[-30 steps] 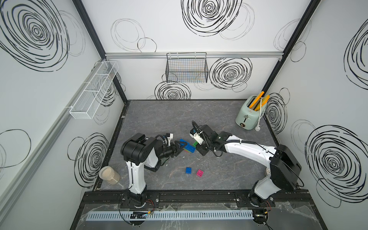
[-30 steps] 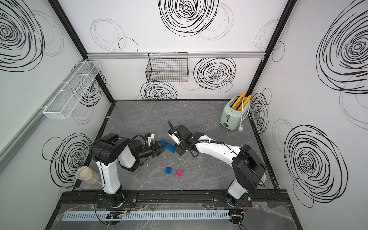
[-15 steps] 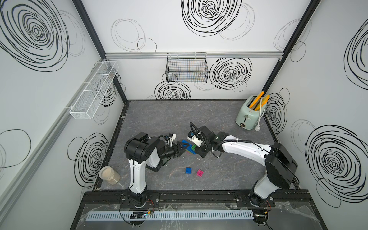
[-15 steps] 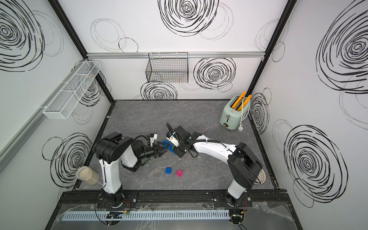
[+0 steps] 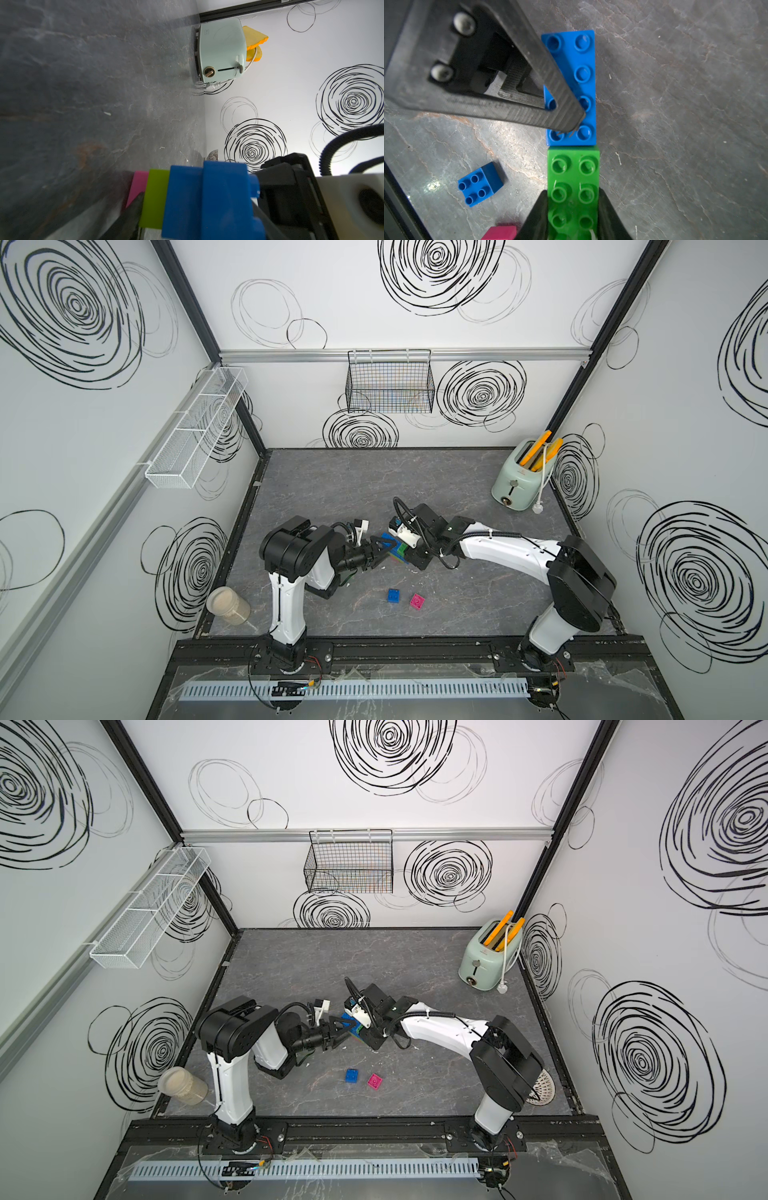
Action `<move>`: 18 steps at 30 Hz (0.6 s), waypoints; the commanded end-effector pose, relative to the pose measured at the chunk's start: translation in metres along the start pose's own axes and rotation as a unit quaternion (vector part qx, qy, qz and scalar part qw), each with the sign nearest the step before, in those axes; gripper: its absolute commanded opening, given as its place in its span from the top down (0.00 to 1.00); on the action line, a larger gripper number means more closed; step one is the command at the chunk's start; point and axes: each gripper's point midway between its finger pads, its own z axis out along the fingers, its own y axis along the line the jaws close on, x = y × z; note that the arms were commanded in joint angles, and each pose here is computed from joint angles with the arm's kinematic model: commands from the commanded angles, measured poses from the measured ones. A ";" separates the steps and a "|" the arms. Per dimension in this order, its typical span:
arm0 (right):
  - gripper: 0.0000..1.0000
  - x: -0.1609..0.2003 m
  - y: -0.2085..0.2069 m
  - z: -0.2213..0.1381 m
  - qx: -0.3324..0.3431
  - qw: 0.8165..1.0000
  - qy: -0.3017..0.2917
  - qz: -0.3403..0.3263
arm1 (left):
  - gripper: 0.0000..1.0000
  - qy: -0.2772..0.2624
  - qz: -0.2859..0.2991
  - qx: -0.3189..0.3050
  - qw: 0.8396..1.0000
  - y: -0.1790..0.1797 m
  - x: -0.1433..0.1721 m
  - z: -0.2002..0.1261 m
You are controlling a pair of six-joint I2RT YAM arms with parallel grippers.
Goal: Assemble a heart with lego
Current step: Assemble the lego brick with the lego brick.
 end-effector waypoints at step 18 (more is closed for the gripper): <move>0.71 0.024 0.004 0.042 -0.034 0.992 0.122 -0.020 | 0.39 0.053 0.013 -0.005 0.998 0.000 0.024 0.013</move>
